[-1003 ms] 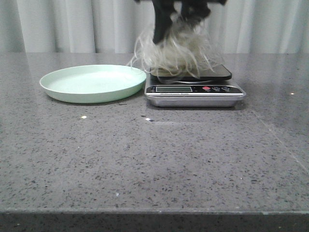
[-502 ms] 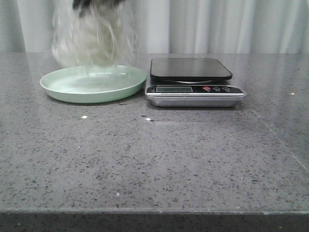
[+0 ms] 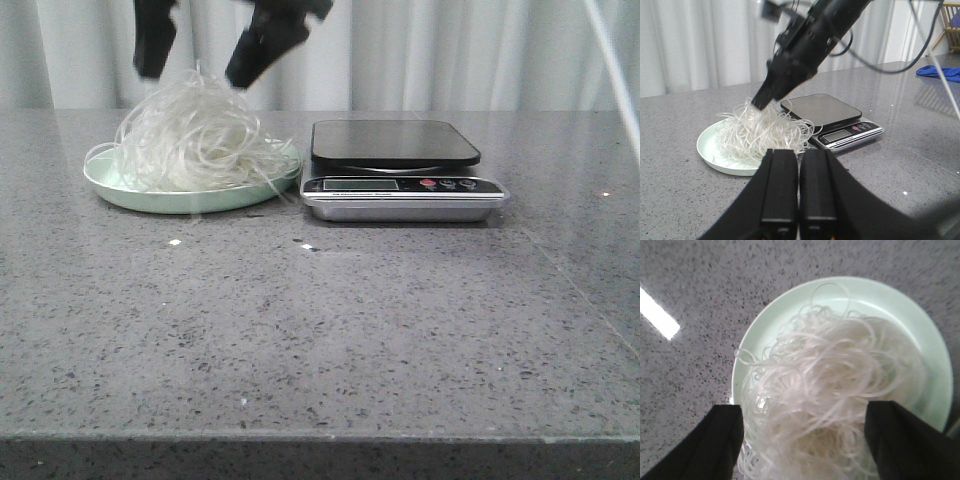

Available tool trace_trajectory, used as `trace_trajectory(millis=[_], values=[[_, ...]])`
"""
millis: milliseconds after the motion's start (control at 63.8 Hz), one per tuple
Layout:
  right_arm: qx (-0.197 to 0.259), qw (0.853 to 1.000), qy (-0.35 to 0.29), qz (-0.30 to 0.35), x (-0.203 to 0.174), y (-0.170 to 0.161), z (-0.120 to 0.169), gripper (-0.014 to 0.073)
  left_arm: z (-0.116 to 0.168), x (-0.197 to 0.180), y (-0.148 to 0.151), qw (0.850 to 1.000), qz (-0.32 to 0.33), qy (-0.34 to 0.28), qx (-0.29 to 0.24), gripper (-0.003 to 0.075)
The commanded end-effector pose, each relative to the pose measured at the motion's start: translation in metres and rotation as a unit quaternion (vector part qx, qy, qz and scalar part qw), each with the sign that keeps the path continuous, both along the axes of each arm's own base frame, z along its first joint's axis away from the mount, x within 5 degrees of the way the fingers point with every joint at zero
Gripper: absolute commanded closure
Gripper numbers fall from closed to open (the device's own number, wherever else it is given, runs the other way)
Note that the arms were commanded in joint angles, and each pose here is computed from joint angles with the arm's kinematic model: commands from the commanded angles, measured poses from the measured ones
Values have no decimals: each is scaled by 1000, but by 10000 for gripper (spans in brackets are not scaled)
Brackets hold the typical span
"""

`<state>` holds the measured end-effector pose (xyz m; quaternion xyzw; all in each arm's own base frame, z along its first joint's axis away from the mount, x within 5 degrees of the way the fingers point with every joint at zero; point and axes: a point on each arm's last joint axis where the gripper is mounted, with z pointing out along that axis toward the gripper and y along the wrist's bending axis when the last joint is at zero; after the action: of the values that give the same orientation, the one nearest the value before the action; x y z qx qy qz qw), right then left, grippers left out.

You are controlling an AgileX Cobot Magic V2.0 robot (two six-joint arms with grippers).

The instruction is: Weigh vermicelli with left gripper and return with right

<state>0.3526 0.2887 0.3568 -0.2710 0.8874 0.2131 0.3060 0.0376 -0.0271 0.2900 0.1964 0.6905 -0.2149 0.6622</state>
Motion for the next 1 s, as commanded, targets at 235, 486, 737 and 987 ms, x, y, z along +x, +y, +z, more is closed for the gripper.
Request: trace_trajectory(millis=[235, 486, 737, 987], values=[[38, 986, -161, -29, -78, -77, 87, -13, 15, 0, 1, 999, 3, -39, -30, 586], [65, 971, -226, -41, -162, -144, 64, -13, 15, 0, 1, 999, 3, -39, -30, 586], [114, 949, -290, -49, -245, -206, 41, -13, 15, 0, 1, 999, 3, -39, -30, 586], [160, 924, -344, -56, -301, -248, -1, -13, 15, 0, 1, 999, 3, -39, -30, 586]])
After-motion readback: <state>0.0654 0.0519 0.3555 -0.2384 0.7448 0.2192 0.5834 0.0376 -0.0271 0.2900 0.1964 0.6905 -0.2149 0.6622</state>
